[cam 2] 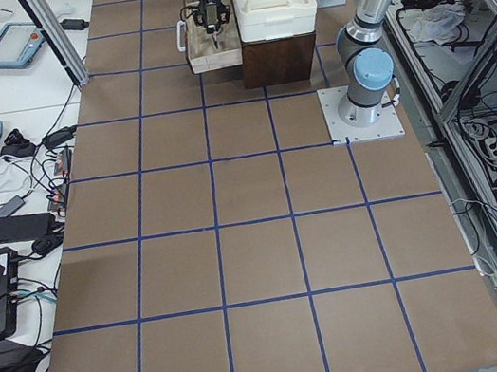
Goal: Put scissors in drawer and close it
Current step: 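Lower the scissors into the drawer and open the right gripper, then raise the right gripper from the drawer while the left arm reaches toward it, then position the left gripper at the white drawer handle, then push the drawer shut with the left gripper, away from the robot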
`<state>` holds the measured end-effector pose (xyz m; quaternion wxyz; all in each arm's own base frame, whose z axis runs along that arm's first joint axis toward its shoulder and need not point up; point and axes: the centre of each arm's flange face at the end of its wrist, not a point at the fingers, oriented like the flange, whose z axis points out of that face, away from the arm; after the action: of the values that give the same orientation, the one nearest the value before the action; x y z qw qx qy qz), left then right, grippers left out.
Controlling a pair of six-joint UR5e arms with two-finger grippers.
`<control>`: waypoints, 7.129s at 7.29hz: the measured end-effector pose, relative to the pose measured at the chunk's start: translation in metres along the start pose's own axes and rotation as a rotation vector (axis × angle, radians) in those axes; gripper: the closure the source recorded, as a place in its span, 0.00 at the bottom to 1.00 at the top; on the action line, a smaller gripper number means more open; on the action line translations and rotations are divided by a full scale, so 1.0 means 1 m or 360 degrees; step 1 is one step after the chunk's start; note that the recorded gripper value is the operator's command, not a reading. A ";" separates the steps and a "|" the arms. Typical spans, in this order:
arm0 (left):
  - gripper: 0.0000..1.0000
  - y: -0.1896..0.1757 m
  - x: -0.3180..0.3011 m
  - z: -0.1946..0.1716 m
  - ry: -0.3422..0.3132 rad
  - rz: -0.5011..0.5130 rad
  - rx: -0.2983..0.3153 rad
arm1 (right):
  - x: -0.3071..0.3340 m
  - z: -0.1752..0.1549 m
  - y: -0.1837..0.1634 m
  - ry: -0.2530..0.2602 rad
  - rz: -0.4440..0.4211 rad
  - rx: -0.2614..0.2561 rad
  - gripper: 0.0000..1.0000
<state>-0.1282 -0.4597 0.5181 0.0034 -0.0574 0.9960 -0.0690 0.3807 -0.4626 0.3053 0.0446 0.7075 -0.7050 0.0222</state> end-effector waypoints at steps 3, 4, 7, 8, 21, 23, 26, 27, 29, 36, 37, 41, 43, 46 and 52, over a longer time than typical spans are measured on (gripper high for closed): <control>0.00 0.001 0.000 -0.001 0.0000 -0.0001 0.0003 | 0.002 0.012 -0.002 -0.0011 0.0022 -0.0002 0.36; 0.00 0.001 0.000 -0.001 -0.0001 -0.0001 0.0003 | 0.002 0.017 -0.003 -0.0021 0.0027 -0.0003 0.07; 0.00 -0.003 0.000 -0.001 0.0006 -0.0009 0.0019 | 0.006 0.012 -0.004 -0.0015 0.0051 0.0000 0.00; 0.00 -0.008 0.000 0.004 0.0009 -0.0022 0.0018 | 0.011 -0.007 -0.001 0.0005 0.0062 0.0005 0.00; 0.00 -0.132 0.229 0.261 0.0025 -0.0471 0.0119 | 0.055 -0.191 0.266 -0.0007 0.2271 -0.0023 0.00; 0.00 -0.126 0.251 0.295 0.0028 -0.0440 0.0111 | 0.054 -0.192 0.268 -0.0021 0.2356 -0.0034 0.00; 0.00 -0.117 0.267 0.329 0.0063 -0.0288 0.0022 | 0.053 -0.194 0.265 -0.0053 0.2467 -0.0002 0.00; 0.00 -0.113 0.269 0.336 0.0080 -0.0180 -0.0046 | 0.054 -0.198 0.261 -0.0087 0.2543 0.0047 0.00; 0.00 -0.107 0.272 0.340 0.0113 0.0034 -0.0190 | 0.055 -0.204 0.256 -0.0117 0.2616 0.0069 0.00; 0.00 -0.099 0.278 0.315 0.0095 0.0059 -0.0404 | 0.052 -0.199 0.257 -0.0149 0.2537 0.0009 0.00; 0.00 -0.095 0.282 0.311 0.0085 0.0042 -0.0419 | 0.052 -0.199 0.257 -0.0148 0.2513 0.0008 0.00; 0.00 -0.062 0.291 0.276 -0.0016 0.0005 -0.0566 | 0.052 -0.198 0.257 -0.0155 0.2498 0.0008 0.00; 0.00 -0.048 0.285 0.258 -0.0068 -0.0008 -0.0645 | 0.052 -0.198 0.257 -0.0155 0.2499 0.0007 0.00; 0.00 -0.029 0.274 0.244 -0.0190 -0.0160 -0.0787 | 0.052 -0.198 0.257 -0.0153 0.2498 0.0007 0.00; 0.00 0.002 0.246 0.219 -0.0345 -0.0225 -0.0959 | 0.052 -0.198 0.260 -0.0131 0.2412 -0.0015 0.00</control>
<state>-0.3695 -0.5159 0.3013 0.0873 -0.1318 0.9590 0.2351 0.1274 -0.4960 0.5153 -0.0061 0.0296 -0.9994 0.0174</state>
